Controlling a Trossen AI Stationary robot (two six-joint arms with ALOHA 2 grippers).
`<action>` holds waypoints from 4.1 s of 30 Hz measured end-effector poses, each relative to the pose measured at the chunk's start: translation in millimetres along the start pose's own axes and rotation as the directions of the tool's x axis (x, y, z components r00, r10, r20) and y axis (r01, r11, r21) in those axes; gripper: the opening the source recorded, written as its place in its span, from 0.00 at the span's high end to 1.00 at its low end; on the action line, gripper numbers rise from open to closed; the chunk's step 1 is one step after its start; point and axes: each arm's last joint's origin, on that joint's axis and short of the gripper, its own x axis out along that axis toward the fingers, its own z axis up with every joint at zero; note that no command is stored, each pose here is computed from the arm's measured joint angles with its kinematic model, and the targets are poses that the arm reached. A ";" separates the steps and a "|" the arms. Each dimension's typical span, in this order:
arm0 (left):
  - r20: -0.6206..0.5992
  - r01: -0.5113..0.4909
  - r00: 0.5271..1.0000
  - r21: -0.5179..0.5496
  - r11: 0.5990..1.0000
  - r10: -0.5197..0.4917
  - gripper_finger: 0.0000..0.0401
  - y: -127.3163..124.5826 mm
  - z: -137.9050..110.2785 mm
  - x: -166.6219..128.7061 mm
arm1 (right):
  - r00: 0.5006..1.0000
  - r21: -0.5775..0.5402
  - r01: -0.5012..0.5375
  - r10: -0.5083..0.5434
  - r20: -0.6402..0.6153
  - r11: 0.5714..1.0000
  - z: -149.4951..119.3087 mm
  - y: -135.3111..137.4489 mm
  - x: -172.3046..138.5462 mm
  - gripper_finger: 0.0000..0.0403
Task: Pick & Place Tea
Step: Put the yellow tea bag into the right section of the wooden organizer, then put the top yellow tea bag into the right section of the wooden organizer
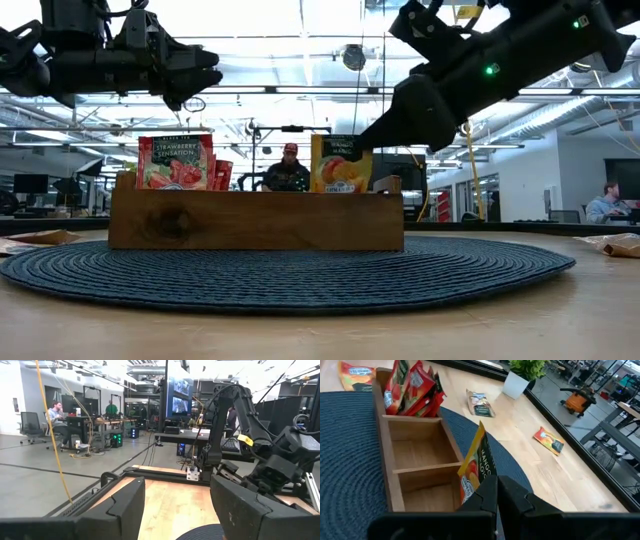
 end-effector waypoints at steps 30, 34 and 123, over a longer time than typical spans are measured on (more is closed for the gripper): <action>0.000 0.000 1.000 0.000 1.000 0.000 0.44 0.0 0.0 0.0 | 0.994 0.029 -0.081 0.083 -0.069 0.996 -10.1 -4.3 16.4 1.00; 0.000 0.000 1.000 0.000 1.000 0.000 0.44 0.0 0.0 0.0 | 0.995 0.045 -0.068 0.071 -0.072 0.997 -10.2 -7.0 18.9 0.99; -0.909 -0.474 0.340 0.056 0.879 0.241 0.44 90.3 -24.5 143.3 | 0.896 0.009 -0.068 0.057 0.439 0.998 -65.0 -127.1 -61.6 0.65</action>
